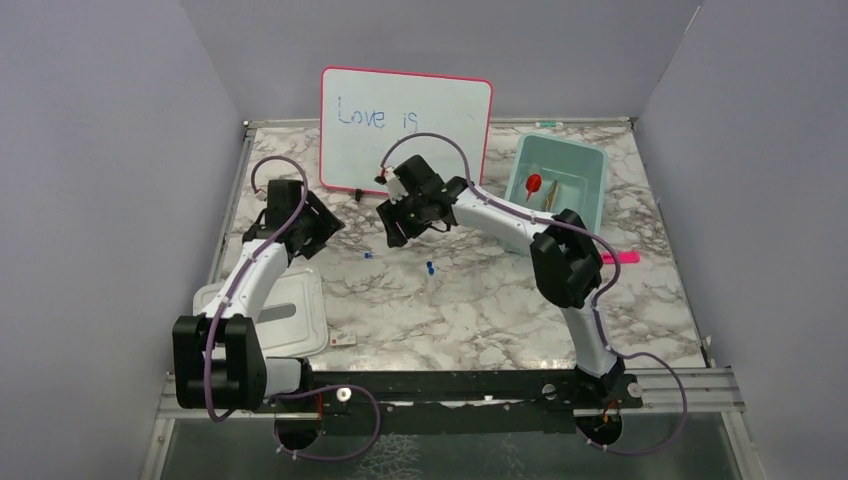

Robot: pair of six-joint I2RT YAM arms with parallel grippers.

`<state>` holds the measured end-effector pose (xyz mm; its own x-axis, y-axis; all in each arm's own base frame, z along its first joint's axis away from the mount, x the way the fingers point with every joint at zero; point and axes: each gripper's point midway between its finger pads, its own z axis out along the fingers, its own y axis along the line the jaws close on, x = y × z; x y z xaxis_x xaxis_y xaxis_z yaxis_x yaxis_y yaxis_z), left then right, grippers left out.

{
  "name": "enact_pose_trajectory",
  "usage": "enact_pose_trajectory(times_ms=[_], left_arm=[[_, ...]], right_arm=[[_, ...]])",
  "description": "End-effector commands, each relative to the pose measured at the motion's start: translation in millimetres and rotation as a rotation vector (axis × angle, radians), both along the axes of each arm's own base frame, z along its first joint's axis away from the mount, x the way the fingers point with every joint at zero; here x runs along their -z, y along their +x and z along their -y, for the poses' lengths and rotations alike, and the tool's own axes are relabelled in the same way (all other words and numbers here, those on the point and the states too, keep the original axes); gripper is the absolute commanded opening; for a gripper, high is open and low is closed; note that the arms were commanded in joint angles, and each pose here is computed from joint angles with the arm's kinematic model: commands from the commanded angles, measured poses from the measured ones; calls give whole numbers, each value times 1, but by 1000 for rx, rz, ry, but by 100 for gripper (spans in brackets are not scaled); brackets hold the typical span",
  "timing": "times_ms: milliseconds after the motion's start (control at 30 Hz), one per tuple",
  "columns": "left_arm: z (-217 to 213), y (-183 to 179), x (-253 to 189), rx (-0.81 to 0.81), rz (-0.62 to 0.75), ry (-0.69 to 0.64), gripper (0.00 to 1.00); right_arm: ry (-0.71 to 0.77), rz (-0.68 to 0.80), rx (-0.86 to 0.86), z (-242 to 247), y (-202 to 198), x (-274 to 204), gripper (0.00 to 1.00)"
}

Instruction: Organize the chemistry lab equipment

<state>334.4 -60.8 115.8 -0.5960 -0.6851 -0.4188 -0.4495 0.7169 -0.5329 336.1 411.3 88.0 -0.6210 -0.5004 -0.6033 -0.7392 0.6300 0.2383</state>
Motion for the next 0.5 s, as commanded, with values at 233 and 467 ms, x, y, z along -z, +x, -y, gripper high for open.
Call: enact_pose_trajectory(times_ms=[233,467], left_arm=[[8,0,8,21,-38,-89,65],[11,2,15,20,-64,-111,65]], right_arm=[[-66,-4,-221,-32,-15,49,57],[-142,37,-249,-32,-18,72,51]])
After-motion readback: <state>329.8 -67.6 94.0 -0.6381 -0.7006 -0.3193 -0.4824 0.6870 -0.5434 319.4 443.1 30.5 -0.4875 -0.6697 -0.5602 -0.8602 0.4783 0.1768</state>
